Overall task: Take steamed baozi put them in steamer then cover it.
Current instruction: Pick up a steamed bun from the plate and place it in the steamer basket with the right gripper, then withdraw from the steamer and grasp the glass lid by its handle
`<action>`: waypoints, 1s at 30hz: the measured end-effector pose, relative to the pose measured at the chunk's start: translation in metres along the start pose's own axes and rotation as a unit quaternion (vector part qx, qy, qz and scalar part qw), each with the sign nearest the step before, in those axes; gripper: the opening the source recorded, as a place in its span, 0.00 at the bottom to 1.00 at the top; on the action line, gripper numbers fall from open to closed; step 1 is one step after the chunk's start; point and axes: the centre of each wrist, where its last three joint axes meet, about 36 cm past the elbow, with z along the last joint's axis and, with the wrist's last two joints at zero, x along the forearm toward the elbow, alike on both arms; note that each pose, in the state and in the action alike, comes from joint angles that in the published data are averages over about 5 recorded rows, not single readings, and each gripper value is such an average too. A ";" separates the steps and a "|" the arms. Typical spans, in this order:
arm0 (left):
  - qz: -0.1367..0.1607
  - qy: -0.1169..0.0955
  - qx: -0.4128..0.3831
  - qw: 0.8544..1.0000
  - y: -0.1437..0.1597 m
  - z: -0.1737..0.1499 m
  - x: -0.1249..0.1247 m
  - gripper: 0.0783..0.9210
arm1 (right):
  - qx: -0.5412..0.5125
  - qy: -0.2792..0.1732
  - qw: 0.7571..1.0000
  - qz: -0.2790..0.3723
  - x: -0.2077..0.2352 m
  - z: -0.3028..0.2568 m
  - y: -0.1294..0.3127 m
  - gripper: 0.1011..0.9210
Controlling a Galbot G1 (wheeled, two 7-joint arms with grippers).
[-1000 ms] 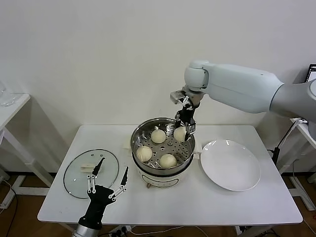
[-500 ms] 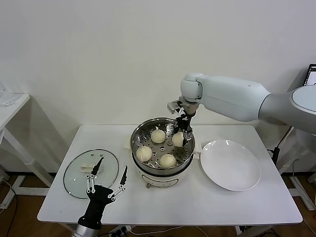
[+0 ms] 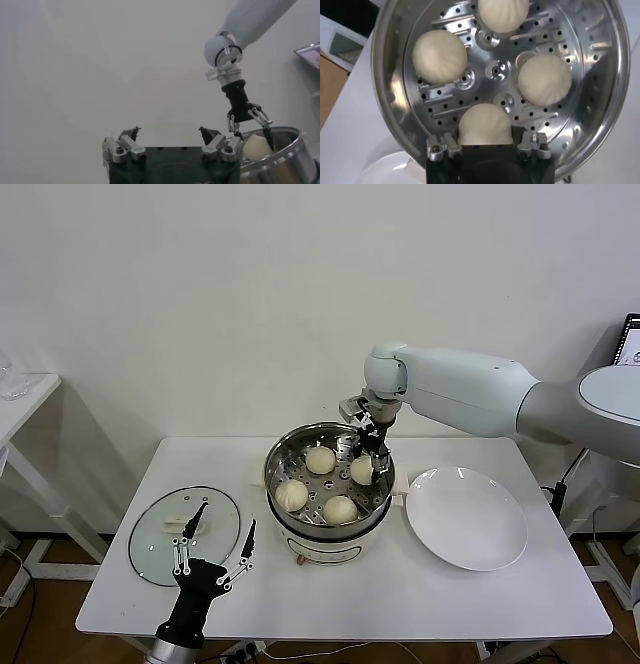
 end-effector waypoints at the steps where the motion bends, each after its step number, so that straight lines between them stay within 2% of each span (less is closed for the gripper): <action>1: 0.000 0.000 0.000 1.000 0.000 0.000 0.000 0.88 | 0.000 0.000 1.000 0.001 0.000 0.000 0.000 0.81; 4: -0.001 -0.001 0.000 1.000 0.000 -0.001 0.000 0.88 | 0.001 -0.002 1.000 0.004 -0.001 -0.001 0.000 0.87; 13: -0.002 0.000 -0.003 1.000 0.001 0.000 -0.001 0.88 | -0.001 -0.023 1.000 0.018 0.008 0.003 0.005 0.88; 16: -0.003 0.000 -0.007 1.000 0.002 0.000 -0.002 0.88 | -0.003 -0.050 0.998 0.034 0.013 0.006 0.009 0.88; 20: -0.006 -0.001 -0.018 1.000 0.005 0.002 -0.004 0.88 | -0.006 -0.112 0.990 0.083 0.024 0.016 0.020 0.88; 25: -0.013 -0.001 -0.038 0.999 0.009 0.005 -0.008 0.88 | -0.010 -0.204 0.959 0.199 0.027 0.031 0.042 0.88; 28: -0.019 0.001 -0.055 0.998 0.012 0.007 -0.012 0.88 | -0.027 -0.259 0.920 0.293 0.018 0.038 0.059 0.88; 30: -0.025 0.002 -0.070 0.997 0.014 0.009 -0.014 0.88 | -0.049 -0.294 0.884 0.359 0.009 0.042 0.071 0.88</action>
